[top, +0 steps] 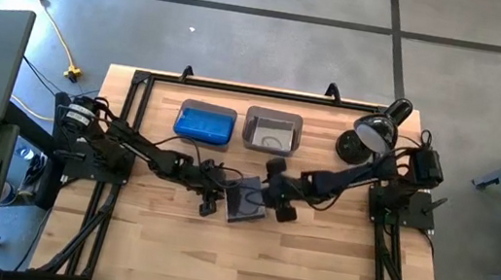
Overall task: Pick & place jewel cases by type
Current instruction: Put the black CD case into the right black bin
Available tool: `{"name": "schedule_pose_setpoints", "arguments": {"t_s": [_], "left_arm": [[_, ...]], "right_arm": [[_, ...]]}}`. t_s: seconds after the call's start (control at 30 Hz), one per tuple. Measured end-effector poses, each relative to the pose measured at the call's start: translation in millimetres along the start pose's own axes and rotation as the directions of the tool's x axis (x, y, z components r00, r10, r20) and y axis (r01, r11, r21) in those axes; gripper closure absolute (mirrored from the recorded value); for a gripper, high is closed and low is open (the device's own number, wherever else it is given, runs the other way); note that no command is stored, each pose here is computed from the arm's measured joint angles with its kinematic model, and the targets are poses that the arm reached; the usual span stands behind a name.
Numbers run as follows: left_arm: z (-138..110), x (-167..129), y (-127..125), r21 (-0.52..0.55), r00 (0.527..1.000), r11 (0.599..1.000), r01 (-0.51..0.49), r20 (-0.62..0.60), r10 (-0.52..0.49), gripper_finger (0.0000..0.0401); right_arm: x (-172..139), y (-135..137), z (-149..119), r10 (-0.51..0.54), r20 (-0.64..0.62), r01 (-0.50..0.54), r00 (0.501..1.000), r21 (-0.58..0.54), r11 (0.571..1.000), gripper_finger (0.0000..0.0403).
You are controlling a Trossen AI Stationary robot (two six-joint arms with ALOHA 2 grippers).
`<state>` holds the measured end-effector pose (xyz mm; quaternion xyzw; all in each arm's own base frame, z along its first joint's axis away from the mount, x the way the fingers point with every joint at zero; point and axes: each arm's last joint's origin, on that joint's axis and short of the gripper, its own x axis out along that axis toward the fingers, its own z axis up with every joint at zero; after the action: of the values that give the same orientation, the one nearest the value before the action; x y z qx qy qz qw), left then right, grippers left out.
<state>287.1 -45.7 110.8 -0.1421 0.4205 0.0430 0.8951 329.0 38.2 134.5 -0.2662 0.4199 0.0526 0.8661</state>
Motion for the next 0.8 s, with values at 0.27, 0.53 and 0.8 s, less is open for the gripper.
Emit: {"name": "schedule_pose_setpoints", "arguments": {"t_s": [0.27, 0.53, 0.8], "left_arm": [[-1, 0, -2, 0.001, 1.000, 1.000, 0.000, 0.000, 0.000, 0.0279], [-1, 0, -2, -0.024, 1.000, 1.000, 0.003, -0.001, -0.003, 0.0279], [-1, 0, -3, -0.025, 1.000, 1.000, 0.016, -0.004, -0.016, 0.0279]], "right_arm": [[0, 0, 2, -0.033, 0.003, 0.033, 0.999, 0.077, 0.996, 0.0190], [-2, 6, 5, -0.051, 0.002, 0.051, 0.999, 0.117, 0.992, 0.0190], [-8, 18, 17, -0.128, 0.043, 0.123, 0.991, 0.100, 0.987, 0.0190]]}}
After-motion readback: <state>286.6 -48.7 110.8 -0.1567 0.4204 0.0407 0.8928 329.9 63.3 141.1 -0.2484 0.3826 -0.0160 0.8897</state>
